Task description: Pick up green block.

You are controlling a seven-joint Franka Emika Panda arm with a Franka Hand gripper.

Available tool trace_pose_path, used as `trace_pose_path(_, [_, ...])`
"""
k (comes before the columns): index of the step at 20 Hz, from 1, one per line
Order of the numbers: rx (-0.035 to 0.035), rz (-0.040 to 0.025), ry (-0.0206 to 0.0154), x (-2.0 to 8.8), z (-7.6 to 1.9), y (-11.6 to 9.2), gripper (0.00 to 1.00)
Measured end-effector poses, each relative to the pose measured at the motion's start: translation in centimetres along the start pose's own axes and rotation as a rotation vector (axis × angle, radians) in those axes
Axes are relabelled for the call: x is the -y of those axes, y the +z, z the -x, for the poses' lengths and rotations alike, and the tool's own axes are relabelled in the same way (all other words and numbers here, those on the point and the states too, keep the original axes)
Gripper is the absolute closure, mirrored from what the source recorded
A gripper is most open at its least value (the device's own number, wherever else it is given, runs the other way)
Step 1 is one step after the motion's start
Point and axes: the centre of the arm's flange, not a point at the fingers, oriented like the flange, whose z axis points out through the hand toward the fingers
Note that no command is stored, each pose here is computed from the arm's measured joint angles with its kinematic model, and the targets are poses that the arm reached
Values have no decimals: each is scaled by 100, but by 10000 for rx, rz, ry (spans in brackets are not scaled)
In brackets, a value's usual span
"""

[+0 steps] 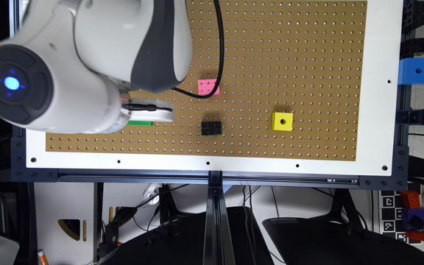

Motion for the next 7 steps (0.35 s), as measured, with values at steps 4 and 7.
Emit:
trace_pose_path(4, [-6, 3, -1, -8, 15, -128, 100])
trace_pose_path(7, [10, 12, -1, -8, 16, -117, 100])
